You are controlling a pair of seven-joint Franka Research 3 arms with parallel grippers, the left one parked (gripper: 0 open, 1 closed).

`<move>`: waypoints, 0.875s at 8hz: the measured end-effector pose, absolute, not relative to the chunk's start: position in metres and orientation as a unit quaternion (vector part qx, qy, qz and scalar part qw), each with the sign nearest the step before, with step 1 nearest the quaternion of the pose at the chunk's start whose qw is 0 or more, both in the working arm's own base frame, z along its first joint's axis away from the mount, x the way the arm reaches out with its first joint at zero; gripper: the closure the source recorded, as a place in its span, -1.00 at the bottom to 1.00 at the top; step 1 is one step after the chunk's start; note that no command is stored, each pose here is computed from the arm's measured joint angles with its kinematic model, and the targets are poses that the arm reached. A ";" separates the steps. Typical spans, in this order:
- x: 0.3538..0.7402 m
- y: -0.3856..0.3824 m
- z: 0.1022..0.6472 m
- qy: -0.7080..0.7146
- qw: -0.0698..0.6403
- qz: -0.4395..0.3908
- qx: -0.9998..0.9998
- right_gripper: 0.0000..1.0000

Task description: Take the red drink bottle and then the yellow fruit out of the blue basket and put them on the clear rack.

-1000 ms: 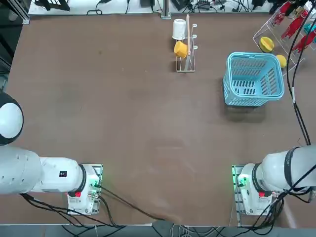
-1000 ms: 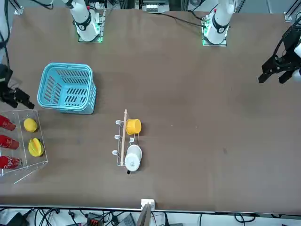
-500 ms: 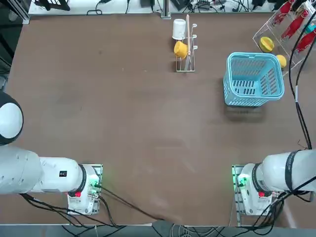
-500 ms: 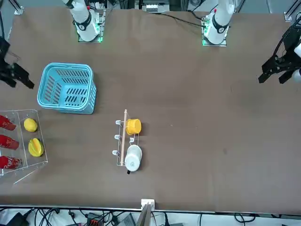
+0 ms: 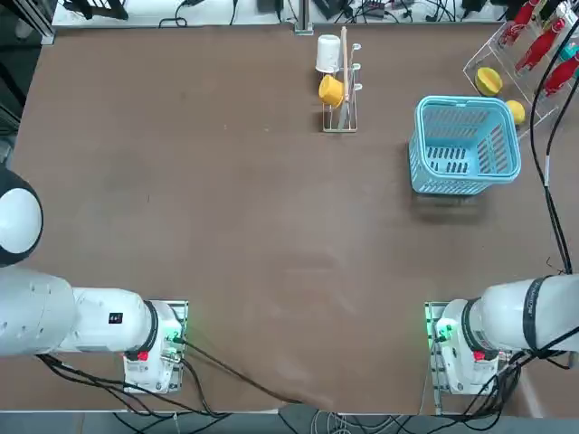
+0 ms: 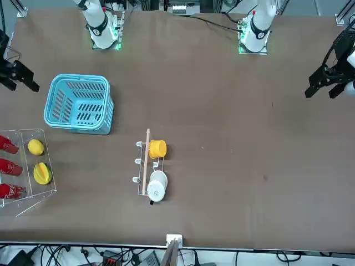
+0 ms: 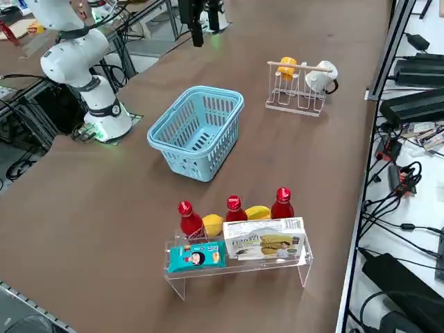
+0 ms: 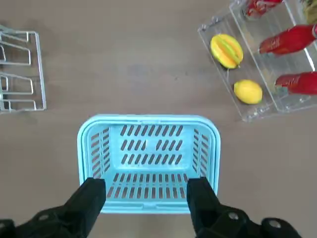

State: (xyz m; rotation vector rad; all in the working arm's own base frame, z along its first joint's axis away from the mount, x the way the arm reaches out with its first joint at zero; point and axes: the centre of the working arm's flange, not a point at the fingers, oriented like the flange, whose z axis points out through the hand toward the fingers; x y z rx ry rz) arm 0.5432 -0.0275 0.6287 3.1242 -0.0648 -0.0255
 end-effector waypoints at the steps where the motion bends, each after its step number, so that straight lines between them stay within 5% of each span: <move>1: 0.541 -0.029 0.629 -0.022 0.008 -0.013 1.000 -1.00; 7: 0.526 -0.035 0.631 -0.009 -0.001 -0.011 1.000 -1.00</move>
